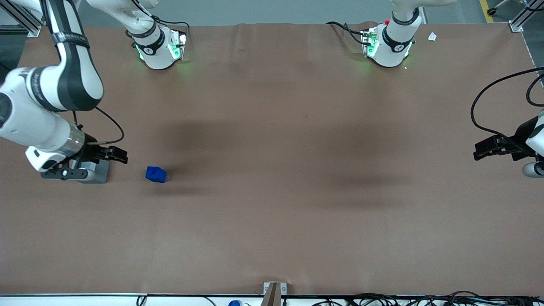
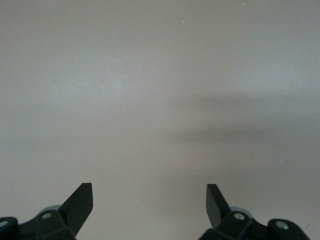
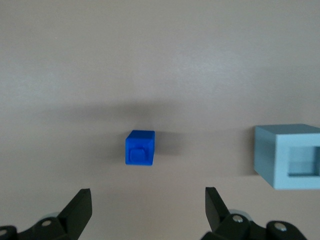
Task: Insert blue part into gray base with right arm
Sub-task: 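Lower the right gripper onto the blue block and close on it, then lift the blue block and carry it over the gray base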
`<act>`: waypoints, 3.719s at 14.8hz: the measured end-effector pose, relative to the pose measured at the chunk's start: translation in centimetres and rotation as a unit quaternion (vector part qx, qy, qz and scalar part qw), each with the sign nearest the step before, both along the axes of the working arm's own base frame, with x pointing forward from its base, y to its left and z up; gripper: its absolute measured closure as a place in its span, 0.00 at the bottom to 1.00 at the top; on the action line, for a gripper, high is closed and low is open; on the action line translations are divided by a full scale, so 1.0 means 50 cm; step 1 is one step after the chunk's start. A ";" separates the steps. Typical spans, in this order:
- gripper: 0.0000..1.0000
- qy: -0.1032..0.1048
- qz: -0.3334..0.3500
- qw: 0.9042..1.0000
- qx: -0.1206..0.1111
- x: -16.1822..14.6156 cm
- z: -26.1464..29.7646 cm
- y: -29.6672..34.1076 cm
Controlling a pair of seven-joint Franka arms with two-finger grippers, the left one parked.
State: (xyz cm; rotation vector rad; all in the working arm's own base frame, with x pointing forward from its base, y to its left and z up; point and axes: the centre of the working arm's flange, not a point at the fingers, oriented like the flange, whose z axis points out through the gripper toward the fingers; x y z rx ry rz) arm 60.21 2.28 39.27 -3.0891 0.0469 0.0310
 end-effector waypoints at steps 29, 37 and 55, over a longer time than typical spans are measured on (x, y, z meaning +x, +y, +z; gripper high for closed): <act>0.27 -0.014 -0.015 1.000 -0.005 -0.031 -0.346 0.054; 0.49 -0.013 -0.016 1.000 -0.005 -0.032 -0.347 0.054; 0.49 -0.010 -0.054 0.998 -0.006 -0.008 -0.130 -0.210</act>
